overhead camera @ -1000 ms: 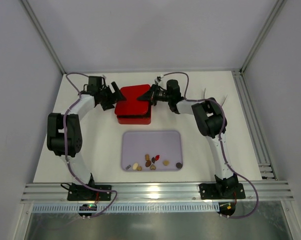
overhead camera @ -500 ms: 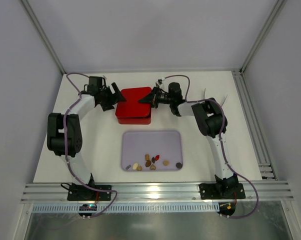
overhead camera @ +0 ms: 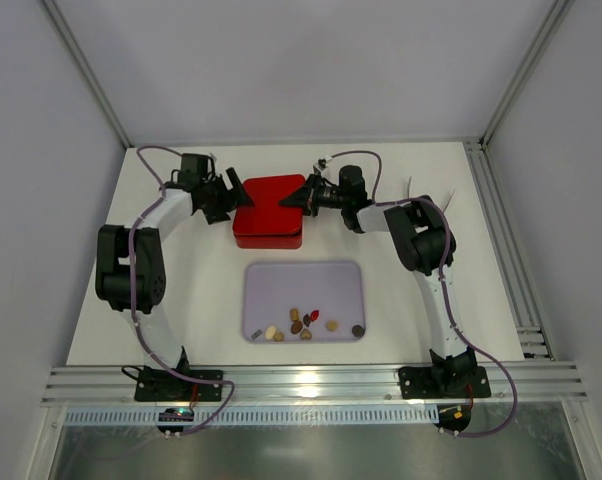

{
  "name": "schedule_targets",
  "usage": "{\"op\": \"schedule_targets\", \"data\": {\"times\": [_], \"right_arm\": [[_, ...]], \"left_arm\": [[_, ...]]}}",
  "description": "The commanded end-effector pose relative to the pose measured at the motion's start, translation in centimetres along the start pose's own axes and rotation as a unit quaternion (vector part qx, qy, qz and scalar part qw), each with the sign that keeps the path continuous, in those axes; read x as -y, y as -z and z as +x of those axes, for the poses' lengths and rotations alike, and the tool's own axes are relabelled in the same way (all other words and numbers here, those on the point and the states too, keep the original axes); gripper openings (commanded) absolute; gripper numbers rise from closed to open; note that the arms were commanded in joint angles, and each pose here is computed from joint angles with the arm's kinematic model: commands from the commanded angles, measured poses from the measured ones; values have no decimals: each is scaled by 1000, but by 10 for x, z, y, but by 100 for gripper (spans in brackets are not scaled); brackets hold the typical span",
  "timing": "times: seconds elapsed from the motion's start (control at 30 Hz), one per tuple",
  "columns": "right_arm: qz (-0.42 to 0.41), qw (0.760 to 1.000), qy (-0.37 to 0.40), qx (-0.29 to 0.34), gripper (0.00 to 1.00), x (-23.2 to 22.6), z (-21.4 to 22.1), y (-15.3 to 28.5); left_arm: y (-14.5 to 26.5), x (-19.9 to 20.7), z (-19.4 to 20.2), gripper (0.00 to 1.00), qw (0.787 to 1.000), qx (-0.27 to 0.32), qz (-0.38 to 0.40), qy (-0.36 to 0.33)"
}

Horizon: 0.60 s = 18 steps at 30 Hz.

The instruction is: Pack the chocolate

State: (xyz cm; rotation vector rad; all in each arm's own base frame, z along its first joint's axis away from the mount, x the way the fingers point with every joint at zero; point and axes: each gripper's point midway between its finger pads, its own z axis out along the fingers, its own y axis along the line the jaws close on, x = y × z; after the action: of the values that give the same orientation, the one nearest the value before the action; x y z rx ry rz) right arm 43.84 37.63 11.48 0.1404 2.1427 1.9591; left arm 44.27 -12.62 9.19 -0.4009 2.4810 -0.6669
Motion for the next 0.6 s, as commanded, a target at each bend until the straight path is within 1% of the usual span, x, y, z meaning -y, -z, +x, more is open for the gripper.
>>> {"op": "schedule_targets", "data": {"times": [0.0, 0.27, 0.53, 0.57], "right_arm": [[-5, 1000, 25, -2, 11, 0, 0, 1], [-7, 999, 34, -7, 11, -2, -1, -3], [-2, 999, 39, -15, 12, -2, 0, -9], [-1, 999, 38, -16, 13, 0, 1, -9]], "left_arm": [[-1, 2, -4, 85, 1000, 7, -2, -13], [-2, 2, -4, 85, 1000, 6, -2, -14], [-3, 2, -2, 85, 1000, 5, -1, -12], [-3, 2, -2, 85, 1000, 4, -1, -13]]}}
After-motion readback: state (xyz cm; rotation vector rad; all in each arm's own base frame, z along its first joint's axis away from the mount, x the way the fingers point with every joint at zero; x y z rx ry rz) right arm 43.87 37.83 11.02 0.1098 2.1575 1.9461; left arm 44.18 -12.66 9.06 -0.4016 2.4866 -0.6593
